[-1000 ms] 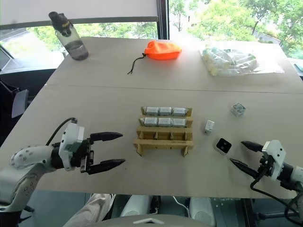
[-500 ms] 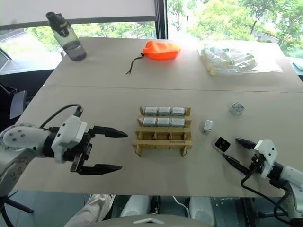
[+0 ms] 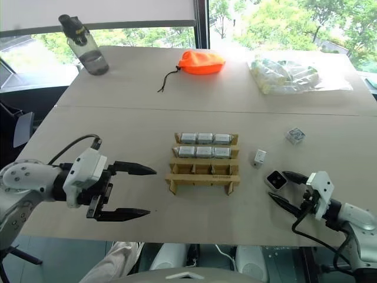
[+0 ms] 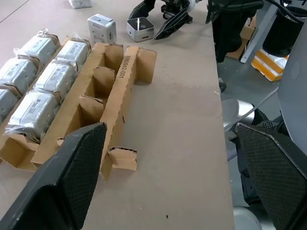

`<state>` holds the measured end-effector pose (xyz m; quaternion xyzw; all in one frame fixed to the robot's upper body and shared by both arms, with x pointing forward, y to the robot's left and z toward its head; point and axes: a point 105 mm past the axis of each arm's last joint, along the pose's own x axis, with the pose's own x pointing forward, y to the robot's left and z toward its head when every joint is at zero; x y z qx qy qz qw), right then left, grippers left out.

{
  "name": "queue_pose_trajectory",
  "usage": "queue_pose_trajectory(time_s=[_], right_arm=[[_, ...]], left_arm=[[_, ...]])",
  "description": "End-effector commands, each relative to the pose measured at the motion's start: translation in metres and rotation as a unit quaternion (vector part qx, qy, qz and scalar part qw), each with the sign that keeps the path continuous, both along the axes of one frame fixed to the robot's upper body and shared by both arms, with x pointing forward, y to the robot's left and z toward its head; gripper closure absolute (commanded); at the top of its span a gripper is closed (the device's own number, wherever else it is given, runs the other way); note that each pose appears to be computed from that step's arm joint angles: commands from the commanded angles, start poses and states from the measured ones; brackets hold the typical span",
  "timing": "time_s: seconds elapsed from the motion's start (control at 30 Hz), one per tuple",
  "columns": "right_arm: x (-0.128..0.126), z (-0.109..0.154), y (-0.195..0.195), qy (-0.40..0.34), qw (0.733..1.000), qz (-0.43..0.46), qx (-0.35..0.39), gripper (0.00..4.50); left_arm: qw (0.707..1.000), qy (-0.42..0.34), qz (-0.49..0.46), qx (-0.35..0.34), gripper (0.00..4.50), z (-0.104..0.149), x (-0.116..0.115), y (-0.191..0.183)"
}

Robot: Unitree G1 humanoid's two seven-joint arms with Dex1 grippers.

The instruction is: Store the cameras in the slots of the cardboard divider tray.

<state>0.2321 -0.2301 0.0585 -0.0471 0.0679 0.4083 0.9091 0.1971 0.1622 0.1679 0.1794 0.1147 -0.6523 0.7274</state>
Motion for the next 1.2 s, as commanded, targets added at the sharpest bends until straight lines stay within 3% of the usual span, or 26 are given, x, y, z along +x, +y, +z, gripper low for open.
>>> queue_pose_trajectory(time_s=[0.03, 0.13, 0.27, 0.53, 0.7, 0.87, 1.0, 1.1, 1.2], right_arm=[[0.000, 0.006, 0.003, -0.005, 1.000, -0.018, 0.018, 0.00], [-0.002, 0.005, 0.003, -0.004, 0.999, -0.028, 0.020, 0.74], [-0.006, 0.005, -0.001, 0.000, 0.999, -0.041, 0.026, 2.52], [0.000, 0.017, -0.003, -0.036, 0.998, -0.033, -0.033, 2.58], [0.008, 0.046, 0.005, -0.128, 0.988, 0.006, -0.089, 2.58], [0.025, 0.123, 0.061, -0.270, 0.950, 0.092, -0.128, 2.58], [0.037, 0.132, 0.091, -0.306, 0.924, 0.118, -0.197, 2.58], [0.046, 0.139, 0.122, -0.302, 0.939, 0.095, -0.137, 2.58], [0.039, 0.123, 0.152, -0.352, 0.900, 0.168, -0.195, 2.58]], left_arm=[[1.000, -0.025, 0.001, -0.001, 0.04, 0.007, 0.000, 0.001], [1.000, -0.025, 0.002, -0.003, 0.00, 0.007, 0.001, 0.002], [1.000, -0.024, 0.000, -0.014, 0.00, 0.010, 0.001, 0.000], [1.000, -0.013, 0.003, -0.022, 0.00, 0.014, 0.006, -0.002], [1.000, -0.004, -0.007, -0.024, 0.00, 0.015, 0.010, -0.006], [0.999, -0.008, -0.032, 0.004, 0.00, 0.017, 0.026, -0.011], [0.999, 0.008, -0.044, -0.012, 0.00, 0.021, 0.040, -0.021], [0.998, 0.026, -0.052, -0.026, 0.00, 0.027, 0.049, -0.030], [0.996, 0.033, -0.058, -0.057, 0.00, 0.038, 0.060, -0.039]])
